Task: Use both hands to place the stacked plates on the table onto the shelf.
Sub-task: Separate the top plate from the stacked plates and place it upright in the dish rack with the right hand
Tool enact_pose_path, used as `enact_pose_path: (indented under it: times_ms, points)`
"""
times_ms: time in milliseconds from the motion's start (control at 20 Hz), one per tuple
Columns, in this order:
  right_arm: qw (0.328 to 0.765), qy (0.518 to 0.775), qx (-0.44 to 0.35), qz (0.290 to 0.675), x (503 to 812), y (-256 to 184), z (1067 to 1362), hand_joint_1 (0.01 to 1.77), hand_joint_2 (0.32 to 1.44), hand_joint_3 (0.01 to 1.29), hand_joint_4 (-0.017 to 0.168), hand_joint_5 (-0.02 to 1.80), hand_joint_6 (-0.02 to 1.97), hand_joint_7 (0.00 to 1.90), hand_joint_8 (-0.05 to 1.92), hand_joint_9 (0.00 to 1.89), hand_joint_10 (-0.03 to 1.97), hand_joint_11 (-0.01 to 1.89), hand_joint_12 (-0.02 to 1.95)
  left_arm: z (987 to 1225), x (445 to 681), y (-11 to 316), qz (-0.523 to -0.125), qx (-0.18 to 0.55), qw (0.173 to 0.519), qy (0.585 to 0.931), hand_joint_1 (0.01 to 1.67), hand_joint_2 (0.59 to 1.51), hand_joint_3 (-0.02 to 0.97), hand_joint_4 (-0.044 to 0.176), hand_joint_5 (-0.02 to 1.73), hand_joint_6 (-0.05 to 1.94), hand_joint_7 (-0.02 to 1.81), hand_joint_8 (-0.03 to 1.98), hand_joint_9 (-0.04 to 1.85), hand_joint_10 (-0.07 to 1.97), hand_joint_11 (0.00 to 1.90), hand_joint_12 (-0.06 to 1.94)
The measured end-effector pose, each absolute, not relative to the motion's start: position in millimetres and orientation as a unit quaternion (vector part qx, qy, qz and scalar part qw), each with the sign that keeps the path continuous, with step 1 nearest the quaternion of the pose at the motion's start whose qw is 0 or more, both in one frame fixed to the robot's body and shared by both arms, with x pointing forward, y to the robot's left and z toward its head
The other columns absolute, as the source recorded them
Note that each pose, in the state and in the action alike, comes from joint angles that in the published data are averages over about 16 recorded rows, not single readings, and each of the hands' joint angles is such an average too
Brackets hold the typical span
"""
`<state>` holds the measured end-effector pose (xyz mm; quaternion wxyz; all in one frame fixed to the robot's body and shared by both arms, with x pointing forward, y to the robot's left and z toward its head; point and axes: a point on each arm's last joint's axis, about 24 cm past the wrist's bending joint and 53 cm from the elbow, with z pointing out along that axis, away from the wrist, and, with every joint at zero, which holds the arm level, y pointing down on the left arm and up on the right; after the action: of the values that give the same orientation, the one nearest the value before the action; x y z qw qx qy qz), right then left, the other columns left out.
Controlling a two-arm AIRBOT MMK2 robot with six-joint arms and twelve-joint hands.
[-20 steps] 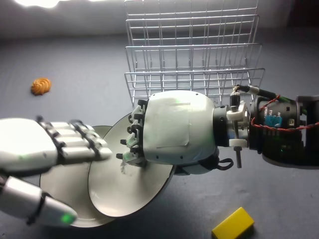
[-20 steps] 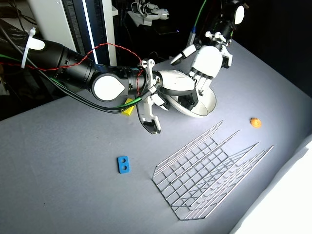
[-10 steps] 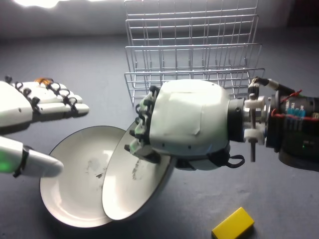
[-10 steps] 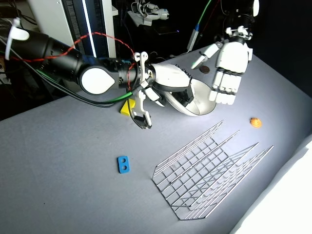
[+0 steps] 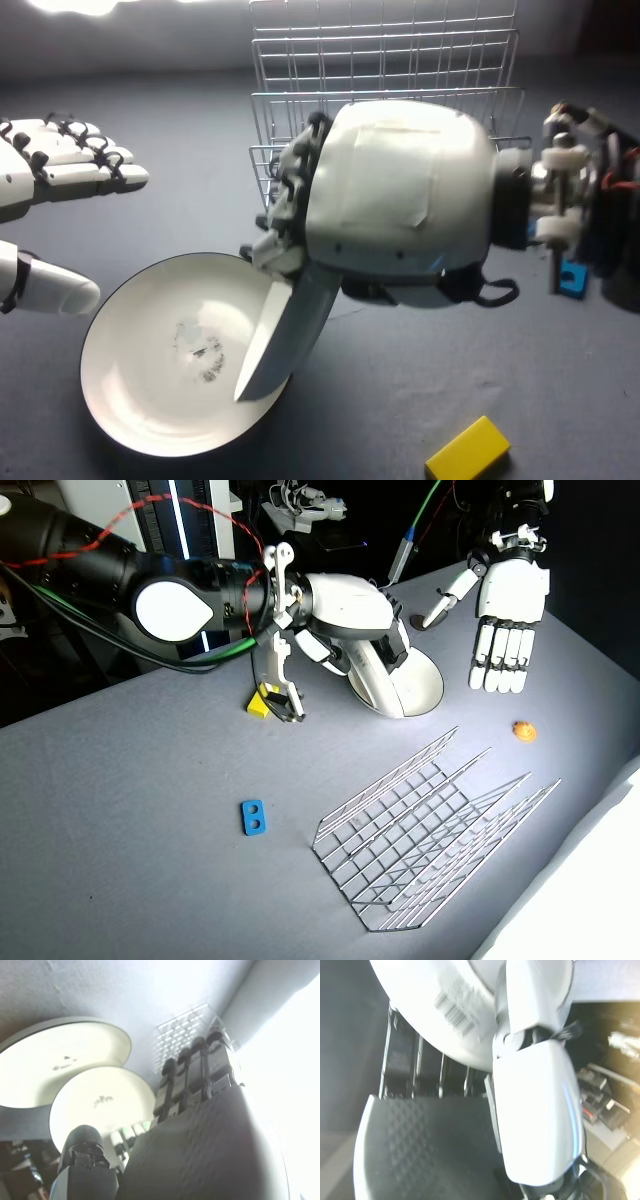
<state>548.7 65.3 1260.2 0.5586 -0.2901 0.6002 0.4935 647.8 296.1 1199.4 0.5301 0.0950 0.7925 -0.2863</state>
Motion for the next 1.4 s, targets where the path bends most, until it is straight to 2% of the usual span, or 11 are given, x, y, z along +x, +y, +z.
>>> enact_pose_path:
  times_ms: [400,650,1000,1400]
  points:
    - [0.588,0.577,-0.261,0.503,551,43,1311,1.33,0.99,0.01,0.002,0.86,1.1,0.98,0.96,0.96,1.12,0.79,1.23,1205,648,298,-0.28,0.109,0.537,0.788,0.01,1.1,0.011,0.005,0.04,0.01,0.02,0.01,0.02,0.01,0.02,0.01]
    - [0.591,0.575,-0.22,0.522,561,27,1338,1.33,0.99,0.01,0.0,0.87,1.09,0.98,0.94,0.97,1.11,0.79,1.23,1202,641,293,-0.28,0.141,0.53,0.788,0.01,1.1,0.011,0.005,0.03,0.01,0.02,0.01,0.02,0.01,0.02,0.01]
    - [0.562,0.593,-0.115,0.565,595,-2,1364,1.34,0.99,0.01,-0.002,0.86,1.09,0.98,0.95,0.98,1.09,0.81,1.21,1190,624,287,-0.277,0.206,0.505,0.791,0.01,1.101,0.012,0.005,0.02,0.01,0.02,0.01,0.02,0.01,0.02,0.01]
    - [0.507,0.613,0.02,0.606,644,-34,1372,1.35,0.99,0.01,-0.005,0.86,1.09,0.98,0.97,0.96,1.1,0.8,1.2,1165,599,286,-0.265,0.283,0.458,0.8,0.01,1.104,0.012,0.005,0.02,0.01,0.02,0.01,0.02,0.01,0.02,0.01]
